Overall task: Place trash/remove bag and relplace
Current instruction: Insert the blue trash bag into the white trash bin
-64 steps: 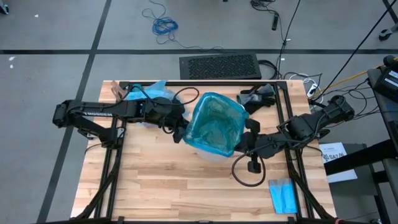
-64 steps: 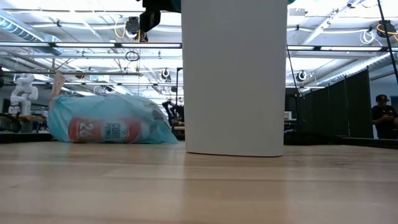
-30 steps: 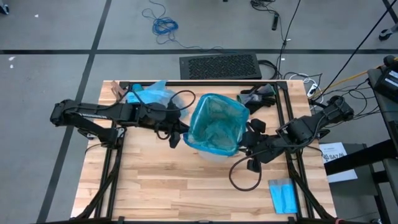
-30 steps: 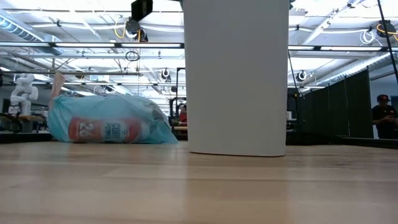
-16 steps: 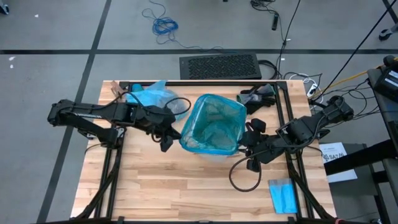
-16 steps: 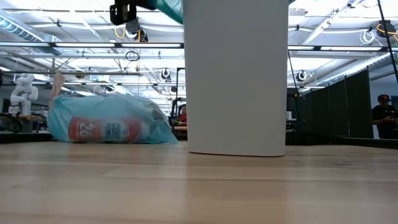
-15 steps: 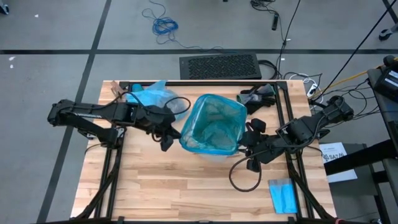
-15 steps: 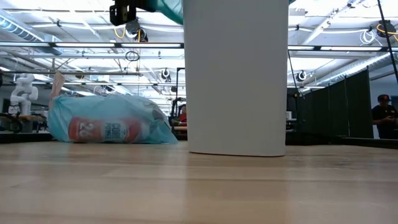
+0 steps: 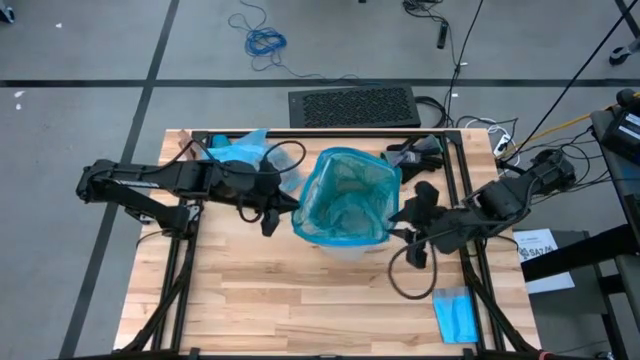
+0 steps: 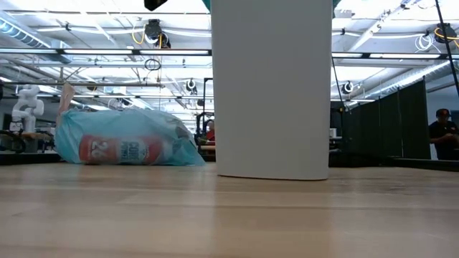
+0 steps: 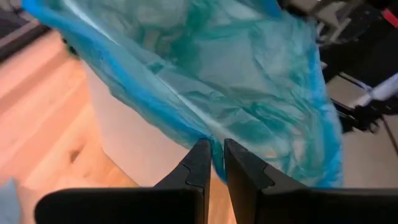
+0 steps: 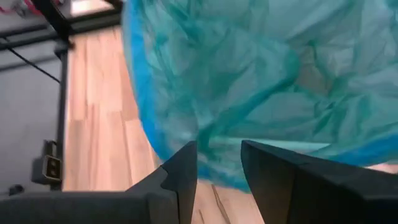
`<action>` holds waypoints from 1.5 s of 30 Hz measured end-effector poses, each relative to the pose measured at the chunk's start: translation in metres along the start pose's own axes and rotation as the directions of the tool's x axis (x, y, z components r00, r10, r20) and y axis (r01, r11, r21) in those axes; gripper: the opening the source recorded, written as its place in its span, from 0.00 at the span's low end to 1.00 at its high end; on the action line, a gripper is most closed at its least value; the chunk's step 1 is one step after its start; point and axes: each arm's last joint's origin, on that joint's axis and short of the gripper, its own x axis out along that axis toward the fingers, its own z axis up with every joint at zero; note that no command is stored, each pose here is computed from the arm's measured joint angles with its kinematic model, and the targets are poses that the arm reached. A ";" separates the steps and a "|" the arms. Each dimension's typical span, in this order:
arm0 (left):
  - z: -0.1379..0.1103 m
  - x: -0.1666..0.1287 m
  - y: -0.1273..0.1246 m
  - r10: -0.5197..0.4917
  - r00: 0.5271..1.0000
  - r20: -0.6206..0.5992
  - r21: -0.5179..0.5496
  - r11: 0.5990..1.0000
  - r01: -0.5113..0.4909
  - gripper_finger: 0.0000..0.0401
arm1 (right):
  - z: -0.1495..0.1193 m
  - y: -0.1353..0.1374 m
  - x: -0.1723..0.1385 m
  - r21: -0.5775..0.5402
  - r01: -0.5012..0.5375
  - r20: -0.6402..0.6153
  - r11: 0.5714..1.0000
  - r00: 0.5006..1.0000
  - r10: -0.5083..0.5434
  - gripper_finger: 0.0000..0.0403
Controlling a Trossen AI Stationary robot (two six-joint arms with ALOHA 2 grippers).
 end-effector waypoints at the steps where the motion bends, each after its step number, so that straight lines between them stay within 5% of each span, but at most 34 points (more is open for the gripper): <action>1: 0.000 0.000 0.000 0.013 1.000 0.009 0.004 1.000 -0.013 0.11 | 0.001 -0.002 -0.004 0.010 -0.006 0.016 1.000 1.000 0.006 0.29; 20: 0.000 0.001 0.001 0.029 1.000 0.010 -0.003 1.000 -0.029 0.11 | 0.005 -0.029 -0.044 0.114 -0.062 0.163 0.992 0.986 0.043 0.29; 45: 0.000 0.001 0.001 0.027 1.000 0.009 -0.003 1.000 -0.027 0.11 | 0.008 -0.028 -0.045 0.140 -0.062 0.196 0.988 0.980 0.034 0.29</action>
